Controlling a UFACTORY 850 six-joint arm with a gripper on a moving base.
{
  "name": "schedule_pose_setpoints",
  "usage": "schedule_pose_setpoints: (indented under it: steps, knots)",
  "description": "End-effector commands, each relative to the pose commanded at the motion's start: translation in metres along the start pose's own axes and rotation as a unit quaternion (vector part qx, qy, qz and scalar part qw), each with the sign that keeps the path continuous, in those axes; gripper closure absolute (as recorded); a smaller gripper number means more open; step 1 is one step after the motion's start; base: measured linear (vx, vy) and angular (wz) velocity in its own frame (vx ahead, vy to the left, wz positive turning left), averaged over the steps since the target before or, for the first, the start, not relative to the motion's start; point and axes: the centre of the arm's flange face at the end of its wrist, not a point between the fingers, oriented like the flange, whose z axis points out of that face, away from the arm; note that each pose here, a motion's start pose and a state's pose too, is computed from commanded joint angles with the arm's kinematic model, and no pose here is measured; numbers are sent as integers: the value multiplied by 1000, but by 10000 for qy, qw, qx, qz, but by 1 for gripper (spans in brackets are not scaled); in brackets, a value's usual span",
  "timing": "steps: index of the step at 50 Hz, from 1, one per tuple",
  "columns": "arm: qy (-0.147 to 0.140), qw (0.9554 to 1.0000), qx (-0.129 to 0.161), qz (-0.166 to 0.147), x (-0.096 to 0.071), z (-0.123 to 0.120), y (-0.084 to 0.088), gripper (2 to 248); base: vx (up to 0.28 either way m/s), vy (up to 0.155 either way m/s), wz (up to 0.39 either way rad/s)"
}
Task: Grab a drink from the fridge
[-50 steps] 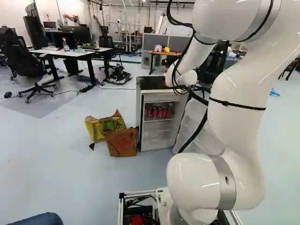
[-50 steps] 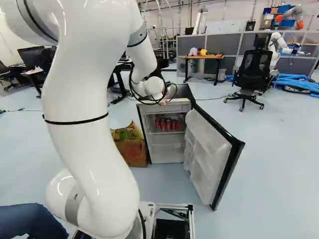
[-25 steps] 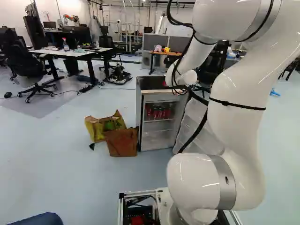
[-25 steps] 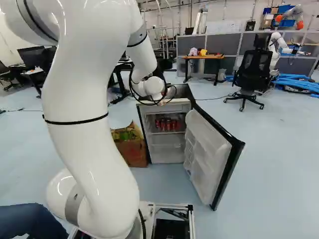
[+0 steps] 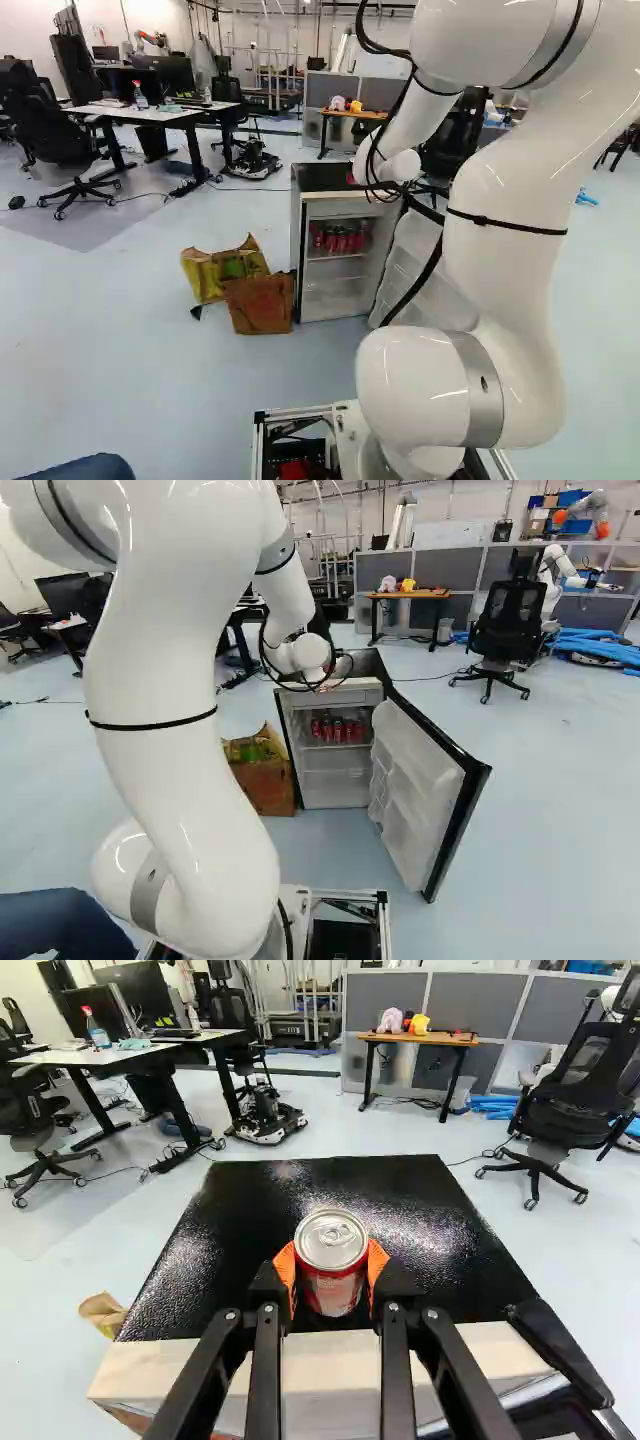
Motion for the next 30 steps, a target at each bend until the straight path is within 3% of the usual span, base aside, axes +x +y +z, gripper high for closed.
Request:
schedule_pose_setpoints:
  steps: [30]
  knots:
    - [-174, 9998, -38, 0, -3, 0, 1, 158, 0, 0, 0]
